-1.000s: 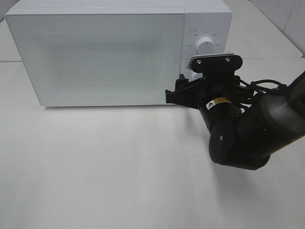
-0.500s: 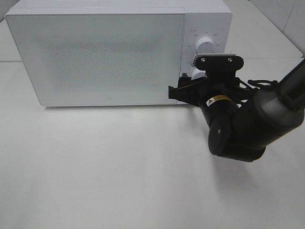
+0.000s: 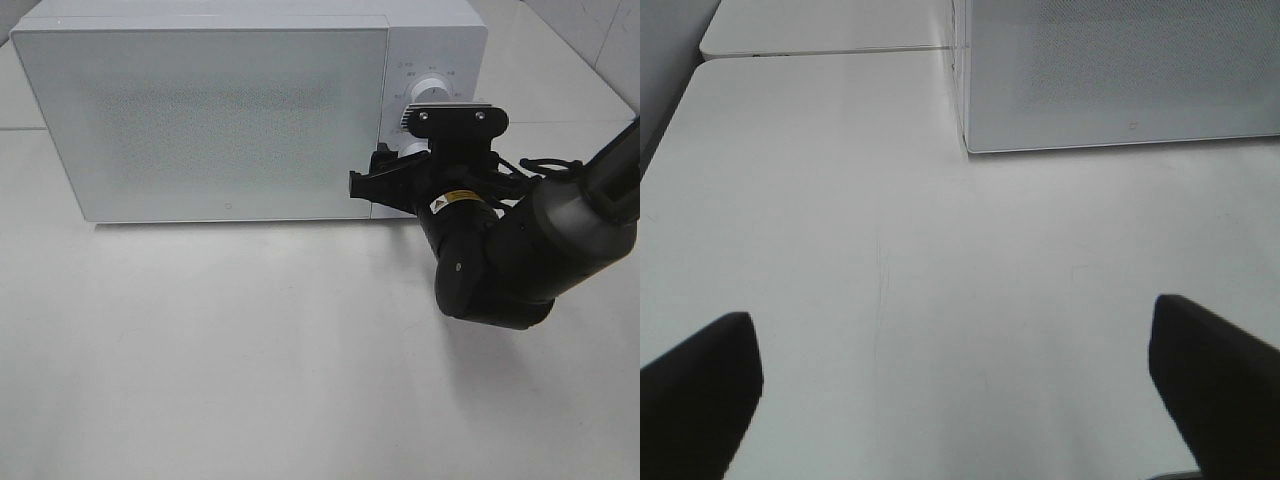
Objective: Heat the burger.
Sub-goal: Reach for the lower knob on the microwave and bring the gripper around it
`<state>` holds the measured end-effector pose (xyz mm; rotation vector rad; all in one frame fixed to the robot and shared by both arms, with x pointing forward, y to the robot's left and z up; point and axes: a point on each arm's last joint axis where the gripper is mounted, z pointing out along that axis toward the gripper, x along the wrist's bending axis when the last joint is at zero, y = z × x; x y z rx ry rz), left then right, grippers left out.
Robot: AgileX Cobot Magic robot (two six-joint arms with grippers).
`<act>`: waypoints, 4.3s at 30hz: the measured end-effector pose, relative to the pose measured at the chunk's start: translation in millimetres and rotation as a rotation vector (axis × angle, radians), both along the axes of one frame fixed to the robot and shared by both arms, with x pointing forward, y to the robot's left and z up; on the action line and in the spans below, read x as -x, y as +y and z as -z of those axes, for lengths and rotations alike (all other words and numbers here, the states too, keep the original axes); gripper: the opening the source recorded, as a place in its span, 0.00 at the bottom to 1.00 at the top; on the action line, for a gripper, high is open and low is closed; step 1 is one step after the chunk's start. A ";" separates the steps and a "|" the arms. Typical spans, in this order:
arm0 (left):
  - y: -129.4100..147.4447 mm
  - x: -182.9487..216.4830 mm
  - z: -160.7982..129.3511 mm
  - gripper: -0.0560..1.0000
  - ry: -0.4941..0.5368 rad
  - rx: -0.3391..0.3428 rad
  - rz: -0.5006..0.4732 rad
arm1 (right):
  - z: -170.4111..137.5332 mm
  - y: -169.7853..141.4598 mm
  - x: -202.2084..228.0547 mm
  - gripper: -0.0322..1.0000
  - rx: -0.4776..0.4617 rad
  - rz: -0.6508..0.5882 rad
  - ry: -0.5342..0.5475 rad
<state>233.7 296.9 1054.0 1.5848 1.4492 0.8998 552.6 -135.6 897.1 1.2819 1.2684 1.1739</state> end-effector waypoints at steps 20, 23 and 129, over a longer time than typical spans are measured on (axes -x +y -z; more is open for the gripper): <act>0.0 0.0 0.0 0.99 0.000 0.000 0.000 | 2.7 -0.3 -0.3 0.76 0.025 0.003 -0.002; 0.0 0.0 0.0 0.99 0.000 0.000 0.000 | 1.7 -0.3 -0.3 0.76 0.024 0.003 -0.005; 0.0 0.0 0.0 0.99 0.000 0.000 0.000 | 9.9 -3.3 -0.8 0.46 -1.406 0.108 0.020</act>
